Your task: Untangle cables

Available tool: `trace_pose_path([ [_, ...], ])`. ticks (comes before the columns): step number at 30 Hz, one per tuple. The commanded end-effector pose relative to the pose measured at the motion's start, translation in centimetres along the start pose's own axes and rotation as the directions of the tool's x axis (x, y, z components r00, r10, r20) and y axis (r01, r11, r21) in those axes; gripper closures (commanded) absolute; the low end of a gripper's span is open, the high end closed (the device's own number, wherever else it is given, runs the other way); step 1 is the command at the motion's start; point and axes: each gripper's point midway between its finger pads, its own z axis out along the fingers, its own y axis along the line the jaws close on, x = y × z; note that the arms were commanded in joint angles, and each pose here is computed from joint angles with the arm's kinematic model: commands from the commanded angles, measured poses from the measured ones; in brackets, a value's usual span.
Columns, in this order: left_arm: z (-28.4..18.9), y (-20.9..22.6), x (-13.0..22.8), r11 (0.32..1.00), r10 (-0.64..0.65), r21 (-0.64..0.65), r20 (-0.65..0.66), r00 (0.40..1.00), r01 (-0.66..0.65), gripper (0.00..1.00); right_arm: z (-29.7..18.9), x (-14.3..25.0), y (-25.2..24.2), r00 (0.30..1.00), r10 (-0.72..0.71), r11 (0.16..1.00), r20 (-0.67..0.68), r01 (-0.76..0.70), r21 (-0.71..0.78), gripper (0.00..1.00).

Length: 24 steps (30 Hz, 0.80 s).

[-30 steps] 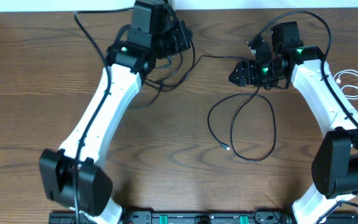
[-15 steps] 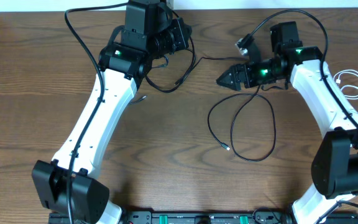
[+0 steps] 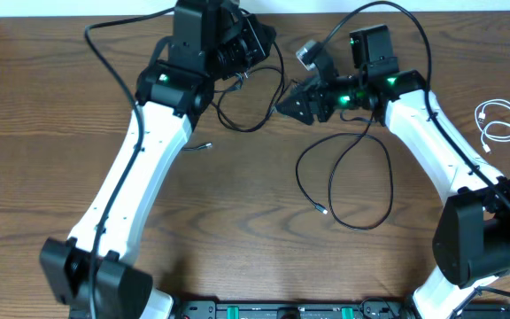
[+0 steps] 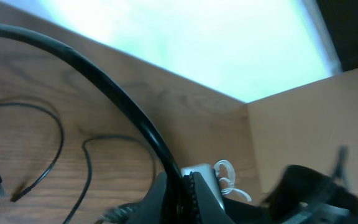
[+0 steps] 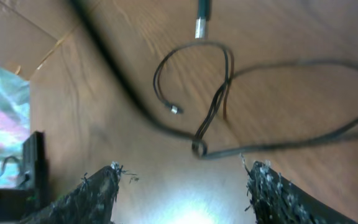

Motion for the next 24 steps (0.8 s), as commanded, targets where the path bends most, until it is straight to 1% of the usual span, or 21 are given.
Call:
trace_pose_path([
  [1,-4.7,-3.8,-1.8,0.995,0.022,0.091,0.083,0.996,-0.03,0.93,1.0,-0.6,-0.4,0.999,-0.032,0.996,0.004,0.032,0.083,0.35],
  [5,-8.2,-5.2,-3.3,0.991,0.034,0.121,0.154,0.988,-0.053,0.93,2.1,-0.6,-0.7,0.998,-0.064,0.983,-0.021,0.066,0.169,0.35],
  [10,-12.3,-6.9,-4.9,0.983,0.049,0.157,0.244,0.969,-0.09,0.93,3.3,-0.2,-0.3,0.995,-0.087,0.972,-0.052,0.096,0.214,0.35],
  [13,-15.0,-7.8,-6.0,0.978,0.058,0.174,0.311,0.949,-0.117,0.93,3.8,0.1,-0.2,0.993,-0.096,0.961,-0.074,0.112,0.255,0.41],
  [19,-19.2,-8.5,-7.8,0.97,0.067,0.184,0.419,0.905,-0.157,0.93,4.2,0.9,-0.4,0.99,-0.087,0.949,-0.112,0.116,0.293,0.45],
  [20,-19.9,-8.7,-8.2,0.968,0.069,0.187,0.441,0.895,-0.167,0.93,4.2,1.1,-0.4,0.99,-0.084,0.949,-0.116,0.115,0.293,0.5],
  [21,-20.5,-8.9,-8.6,0.966,0.072,0.19,0.46,0.885,-0.177,0.93,4.3,1.2,-0.5,0.989,-0.079,0.949,-0.121,0.112,0.293,0.51],
  [24,-22.5,-9.8,-9.3,0.956,0.081,0.203,0.514,0.854,-0.213,0.92,4.6,1.9,-0.8,0.988,-0.063,0.95,-0.139,0.102,0.295,0.52],
])
